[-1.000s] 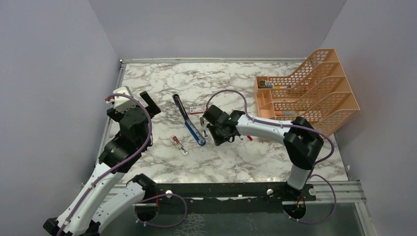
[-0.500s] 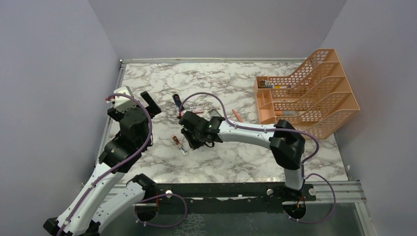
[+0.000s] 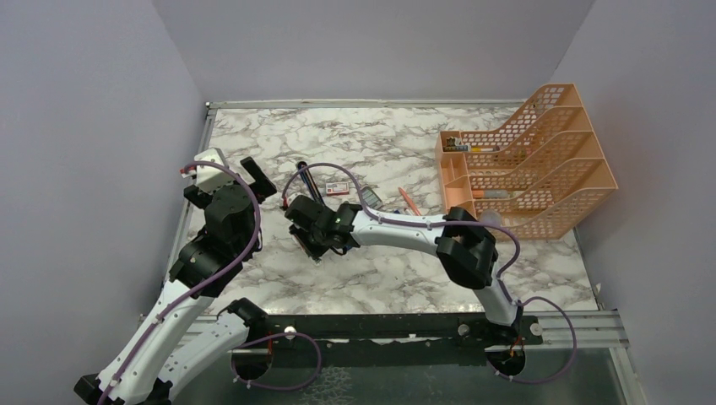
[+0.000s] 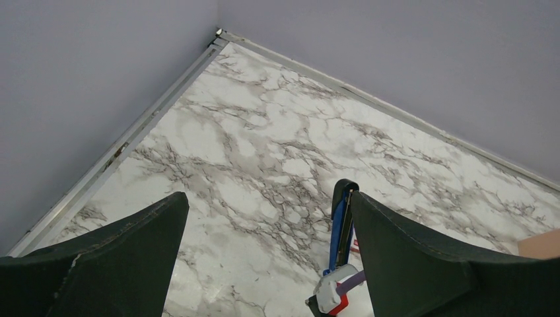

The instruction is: Load the staples into the stapler

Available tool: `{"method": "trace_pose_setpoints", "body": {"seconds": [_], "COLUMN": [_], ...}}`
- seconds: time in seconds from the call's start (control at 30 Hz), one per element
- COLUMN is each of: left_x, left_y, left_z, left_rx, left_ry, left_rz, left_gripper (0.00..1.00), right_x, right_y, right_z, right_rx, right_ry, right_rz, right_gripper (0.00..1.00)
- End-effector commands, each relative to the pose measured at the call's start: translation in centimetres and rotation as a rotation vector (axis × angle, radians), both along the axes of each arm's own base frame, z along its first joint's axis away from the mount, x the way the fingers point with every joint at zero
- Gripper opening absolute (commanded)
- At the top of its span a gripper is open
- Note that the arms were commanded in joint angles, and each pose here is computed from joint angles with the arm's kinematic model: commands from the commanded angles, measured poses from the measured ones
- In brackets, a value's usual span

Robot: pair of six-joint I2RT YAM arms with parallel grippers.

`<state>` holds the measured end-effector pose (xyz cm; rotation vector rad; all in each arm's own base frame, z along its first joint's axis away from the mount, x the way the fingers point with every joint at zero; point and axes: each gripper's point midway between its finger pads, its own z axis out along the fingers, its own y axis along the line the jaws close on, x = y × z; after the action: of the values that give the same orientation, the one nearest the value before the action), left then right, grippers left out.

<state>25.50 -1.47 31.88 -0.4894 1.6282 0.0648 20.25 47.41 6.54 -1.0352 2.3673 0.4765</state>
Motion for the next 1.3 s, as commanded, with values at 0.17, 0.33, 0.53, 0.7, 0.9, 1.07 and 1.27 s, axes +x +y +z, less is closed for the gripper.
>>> {"method": "trace_pose_setpoints", "body": {"seconds": [0.17,0.33,0.53,0.7,0.9,1.07,1.27], "left_x": [-0.2,-0.2,-0.3,-0.3,-0.3,-0.3,-0.3], "left_y": [0.3,0.3,0.4,0.4,0.4,0.4,0.4], "left_z": [0.3,0.3,0.3,0.3,0.3,0.2,0.2], "left_rx": [-0.013,-0.016,-0.017,-0.019,-0.018,-0.018,-0.018], "left_ry": [-0.022,-0.023,-0.026,-0.028,-0.026,-0.025,-0.024], "left_rz": [0.011,0.009,0.009,0.01,0.01,0.01,0.009], "left_gripper": [0.94,0.94,0.94,0.94,0.94,0.94,0.94], "right_x": [0.2,0.3,0.4,0.4,-0.1,-0.8,-0.8], "right_y": [0.8,0.7,0.5,0.3,-0.3,-0.5,-0.7], "right_z": [-1.7,-2.3,-2.7,-3.2,-3.6,-3.4,-3.0], "right_rx": [-0.05,-0.065,-0.08,-0.097,-0.122,-0.116,-0.112], "right_ry": [-0.023,-0.03,-0.036,-0.036,-0.032,-0.017,-0.023], "right_rz": [0.015,0.009,0.005,0.007,0.009,0.01,0.0], "right_gripper": [0.25,0.25,0.25,0.25,0.25,0.25,0.25]}}
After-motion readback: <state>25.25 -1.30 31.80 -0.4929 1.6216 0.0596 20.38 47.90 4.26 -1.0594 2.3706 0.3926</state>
